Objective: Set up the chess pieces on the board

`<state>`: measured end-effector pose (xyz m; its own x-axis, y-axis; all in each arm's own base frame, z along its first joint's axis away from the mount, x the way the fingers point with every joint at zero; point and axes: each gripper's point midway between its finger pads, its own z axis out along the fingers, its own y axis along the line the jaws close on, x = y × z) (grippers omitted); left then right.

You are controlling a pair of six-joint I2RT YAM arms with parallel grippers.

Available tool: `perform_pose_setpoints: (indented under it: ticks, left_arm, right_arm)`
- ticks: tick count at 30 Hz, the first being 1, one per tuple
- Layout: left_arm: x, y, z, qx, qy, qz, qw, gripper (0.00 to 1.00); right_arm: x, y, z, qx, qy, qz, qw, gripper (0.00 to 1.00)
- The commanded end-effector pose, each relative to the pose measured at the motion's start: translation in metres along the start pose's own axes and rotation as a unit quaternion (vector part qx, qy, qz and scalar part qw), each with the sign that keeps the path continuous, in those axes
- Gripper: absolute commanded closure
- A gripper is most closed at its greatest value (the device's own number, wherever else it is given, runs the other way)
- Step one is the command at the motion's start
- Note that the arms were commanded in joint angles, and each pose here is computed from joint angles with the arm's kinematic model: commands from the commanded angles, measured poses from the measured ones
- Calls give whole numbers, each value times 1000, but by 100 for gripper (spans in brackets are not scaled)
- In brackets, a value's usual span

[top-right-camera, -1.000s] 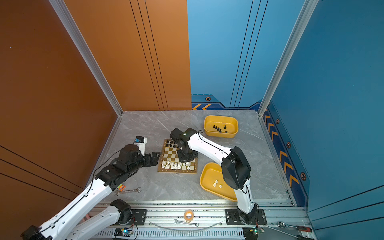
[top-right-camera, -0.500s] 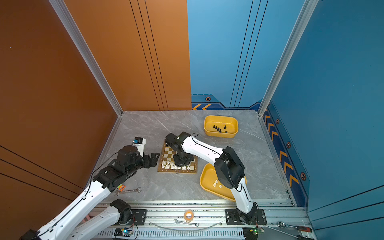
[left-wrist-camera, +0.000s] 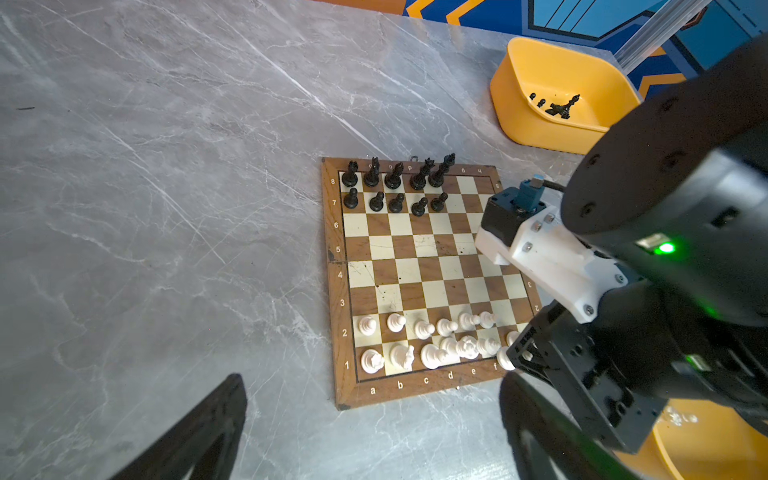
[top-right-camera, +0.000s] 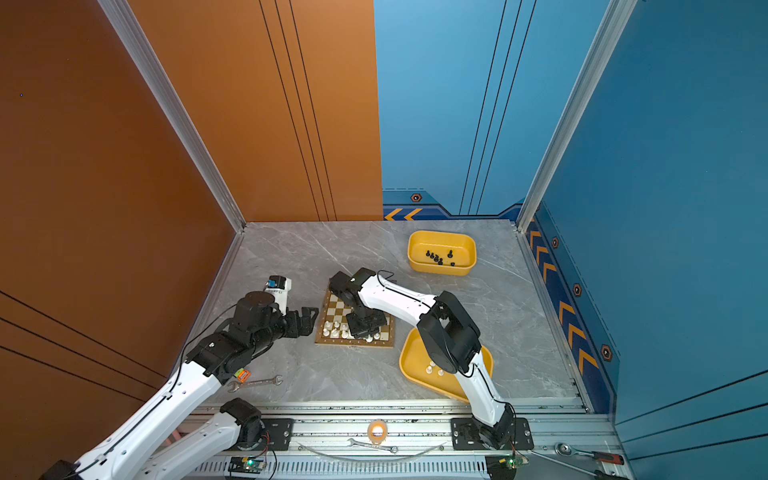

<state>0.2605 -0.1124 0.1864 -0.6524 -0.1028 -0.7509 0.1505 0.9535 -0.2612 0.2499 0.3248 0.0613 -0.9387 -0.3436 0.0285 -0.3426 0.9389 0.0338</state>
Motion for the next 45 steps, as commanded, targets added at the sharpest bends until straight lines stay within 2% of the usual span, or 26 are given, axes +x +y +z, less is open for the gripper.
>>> perform_pose_setpoints:
  ticks: [1, 24, 45]
  left_arm:
    - [3, 1, -3, 3, 8, 6, 1000, 4]
    - [-1, 5, 1, -2, 5, -2, 1000, 4]
    - [2, 10, 5, -4, 9, -10, 1000, 4]
  right_arm:
    - [-5, 3, 5, -8, 3, -2, 1000, 93]
    - [-21, 3, 6, -23, -2, 3, 1000, 93]
    - [-12, -3, 9, -19, 15, 7, 1000, 91]
